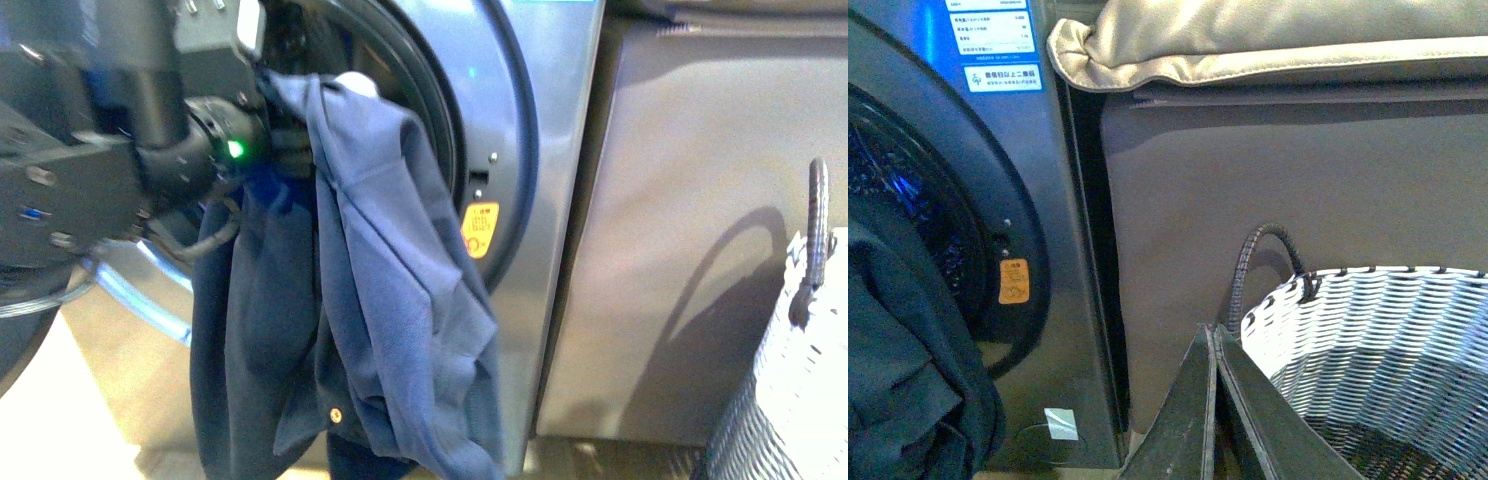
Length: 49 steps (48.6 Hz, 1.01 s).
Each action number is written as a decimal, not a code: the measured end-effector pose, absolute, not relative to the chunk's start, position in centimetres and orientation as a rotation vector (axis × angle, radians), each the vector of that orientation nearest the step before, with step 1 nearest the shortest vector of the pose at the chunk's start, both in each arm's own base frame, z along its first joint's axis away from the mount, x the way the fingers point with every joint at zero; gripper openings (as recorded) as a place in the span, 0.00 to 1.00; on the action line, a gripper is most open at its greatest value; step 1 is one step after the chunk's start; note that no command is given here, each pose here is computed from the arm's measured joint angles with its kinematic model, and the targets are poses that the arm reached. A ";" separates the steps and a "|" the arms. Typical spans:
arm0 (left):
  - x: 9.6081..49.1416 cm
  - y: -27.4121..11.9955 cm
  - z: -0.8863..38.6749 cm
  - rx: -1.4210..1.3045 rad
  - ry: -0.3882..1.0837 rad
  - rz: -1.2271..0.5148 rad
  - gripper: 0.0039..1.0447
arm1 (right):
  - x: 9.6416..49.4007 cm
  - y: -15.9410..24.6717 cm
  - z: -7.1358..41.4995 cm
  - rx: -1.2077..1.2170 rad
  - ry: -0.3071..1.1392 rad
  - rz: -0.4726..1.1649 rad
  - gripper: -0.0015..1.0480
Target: Put clothes into washing machine
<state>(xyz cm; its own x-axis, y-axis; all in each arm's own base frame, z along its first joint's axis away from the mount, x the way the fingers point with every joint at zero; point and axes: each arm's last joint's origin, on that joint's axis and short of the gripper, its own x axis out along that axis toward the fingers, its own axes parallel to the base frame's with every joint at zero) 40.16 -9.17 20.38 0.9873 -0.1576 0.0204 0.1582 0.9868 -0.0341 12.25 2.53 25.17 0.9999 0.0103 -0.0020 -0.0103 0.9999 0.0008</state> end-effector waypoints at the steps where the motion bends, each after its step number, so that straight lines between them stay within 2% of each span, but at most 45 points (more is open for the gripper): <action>1: 40.4 -9.2 20.1 -0.032 -0.014 -0.158 0.08 | 12.2 2.4 24.7 0.001 0.002 0.011 0.02; 15: 44.5 -8.7 19.3 -0.013 0.002 -0.134 0.08 | 11.3 0.6 20.6 0.001 0.007 0.036 0.02; 21: 46.9 -8.2 18.8 -0.001 0.017 -0.121 0.08 | 11.1 0.0 19.6 0.001 0.004 -0.001 0.02; 49: 56.4 -4.6 17.1 0.033 0.103 0.012 0.08 | 9.8 0.0 17.5 0.001 0.000 0.000 0.02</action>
